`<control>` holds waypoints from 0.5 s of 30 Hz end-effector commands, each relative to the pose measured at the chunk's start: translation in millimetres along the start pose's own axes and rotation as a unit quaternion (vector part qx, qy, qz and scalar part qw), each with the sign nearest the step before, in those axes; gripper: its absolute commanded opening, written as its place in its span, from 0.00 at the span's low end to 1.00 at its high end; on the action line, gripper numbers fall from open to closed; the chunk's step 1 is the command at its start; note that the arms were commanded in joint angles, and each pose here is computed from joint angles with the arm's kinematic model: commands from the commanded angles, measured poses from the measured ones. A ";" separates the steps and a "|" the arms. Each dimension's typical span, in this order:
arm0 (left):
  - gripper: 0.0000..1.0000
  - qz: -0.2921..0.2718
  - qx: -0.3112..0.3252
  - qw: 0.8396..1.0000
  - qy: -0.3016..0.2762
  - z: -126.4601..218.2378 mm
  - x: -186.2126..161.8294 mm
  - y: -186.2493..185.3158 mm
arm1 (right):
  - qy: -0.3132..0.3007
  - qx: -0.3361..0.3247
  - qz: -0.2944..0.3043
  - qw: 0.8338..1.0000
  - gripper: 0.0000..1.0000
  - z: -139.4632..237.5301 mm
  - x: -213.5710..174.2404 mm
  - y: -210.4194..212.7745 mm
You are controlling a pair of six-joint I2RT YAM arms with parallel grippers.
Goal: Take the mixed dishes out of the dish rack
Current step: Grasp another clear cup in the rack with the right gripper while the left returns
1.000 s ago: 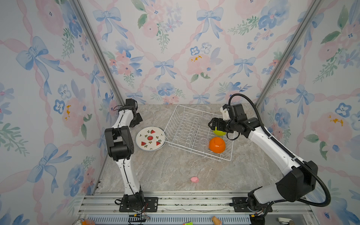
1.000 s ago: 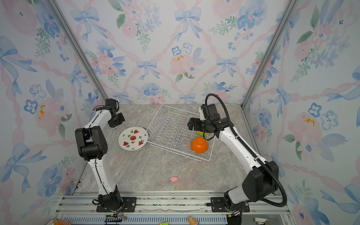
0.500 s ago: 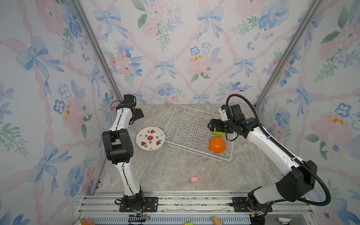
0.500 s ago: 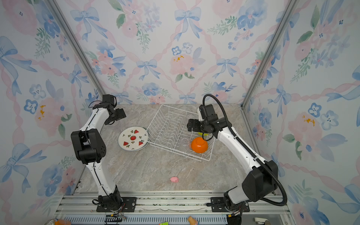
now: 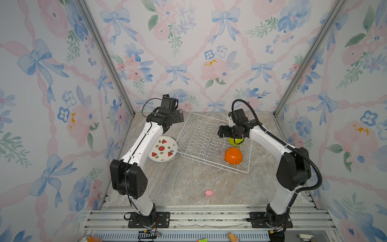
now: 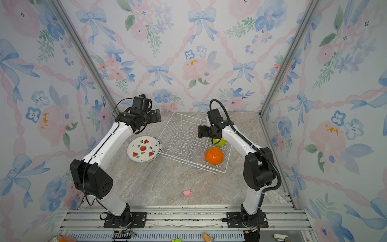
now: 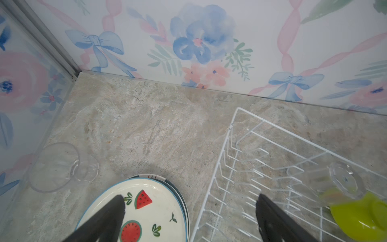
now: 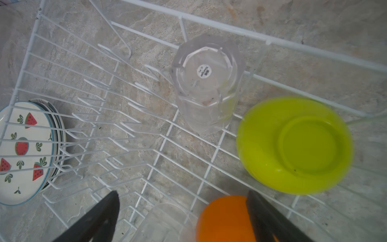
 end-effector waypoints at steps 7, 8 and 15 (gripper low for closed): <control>0.98 0.104 -0.199 0.966 -0.128 75.3 -12.7 -1.8 | -0.037 0.020 -0.038 0.998 0.99 -24.3 32.6 -5.9; 0.98 0.107 -0.207 0.963 -0.134 79.4 -13.6 -1.0 | -0.038 0.020 -0.035 0.998 1.00 -26.8 34.6 -5.9; 0.98 0.100 -0.202 0.963 -0.144 78.1 -11.8 -0.4 | -0.027 -0.016 -0.035 0.999 0.94 -43.6 46.2 -13.7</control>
Point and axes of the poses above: each gripper's point midway between its finger pads, its own z axis back along the fingers, its own y axis along the line the jaws close on, x = y × z, the point moved 5 cm from there along z, back along the fingers, and after that the axes turned 7 degrees about z, right-handed, at the moved point
